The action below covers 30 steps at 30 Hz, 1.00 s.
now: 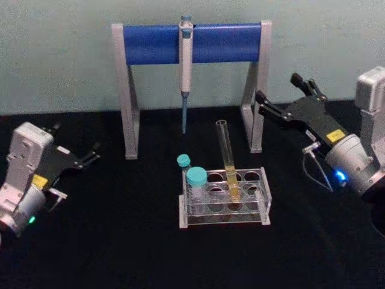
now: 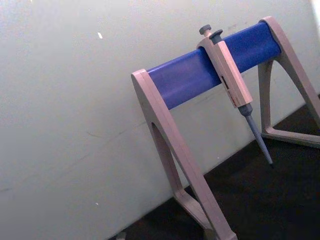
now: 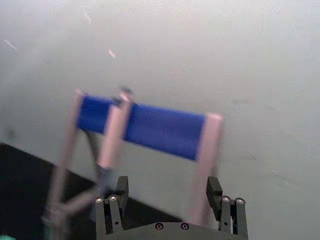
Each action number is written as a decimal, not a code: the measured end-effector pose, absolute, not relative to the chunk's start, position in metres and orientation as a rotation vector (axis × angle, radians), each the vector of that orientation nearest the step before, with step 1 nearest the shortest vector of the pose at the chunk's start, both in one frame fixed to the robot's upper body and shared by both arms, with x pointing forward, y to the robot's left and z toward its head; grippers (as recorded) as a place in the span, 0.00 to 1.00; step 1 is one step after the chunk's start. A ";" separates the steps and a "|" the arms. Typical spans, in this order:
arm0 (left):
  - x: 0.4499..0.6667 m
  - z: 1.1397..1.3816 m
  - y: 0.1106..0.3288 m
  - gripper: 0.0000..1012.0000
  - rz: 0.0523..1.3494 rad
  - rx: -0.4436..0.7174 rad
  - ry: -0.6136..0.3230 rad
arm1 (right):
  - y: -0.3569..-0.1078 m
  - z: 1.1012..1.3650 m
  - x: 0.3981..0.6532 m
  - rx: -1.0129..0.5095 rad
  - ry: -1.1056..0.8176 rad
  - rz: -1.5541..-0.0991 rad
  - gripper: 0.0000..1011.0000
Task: Pick up the test tube from the test tube rack, shake it, then place it back into the test tube rack.
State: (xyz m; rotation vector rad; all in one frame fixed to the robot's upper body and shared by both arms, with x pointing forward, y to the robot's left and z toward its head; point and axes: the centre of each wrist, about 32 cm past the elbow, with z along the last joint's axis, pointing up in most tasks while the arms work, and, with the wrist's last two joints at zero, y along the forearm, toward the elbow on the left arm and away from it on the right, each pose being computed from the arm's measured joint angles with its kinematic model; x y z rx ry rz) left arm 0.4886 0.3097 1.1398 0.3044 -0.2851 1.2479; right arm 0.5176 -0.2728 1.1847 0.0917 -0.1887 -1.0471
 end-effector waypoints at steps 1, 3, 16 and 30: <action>0.489 1.140 0.310 0.99 1.248 0.304 -0.285 | -0.270 1.183 0.516 0.049 -0.198 -1.090 0.99; 0.489 1.140 0.310 0.99 1.248 0.304 -0.285 | -0.268 1.181 0.516 0.009 -0.197 -1.124 0.99; 0.489 1.140 0.310 0.99 1.248 0.304 -0.285 | -0.262 1.144 0.510 -0.224 -0.060 -1.264 0.99; 0.489 1.140 0.310 0.99 1.248 0.304 -0.285 | -0.263 1.134 0.508 -0.256 -0.017 -1.292 0.99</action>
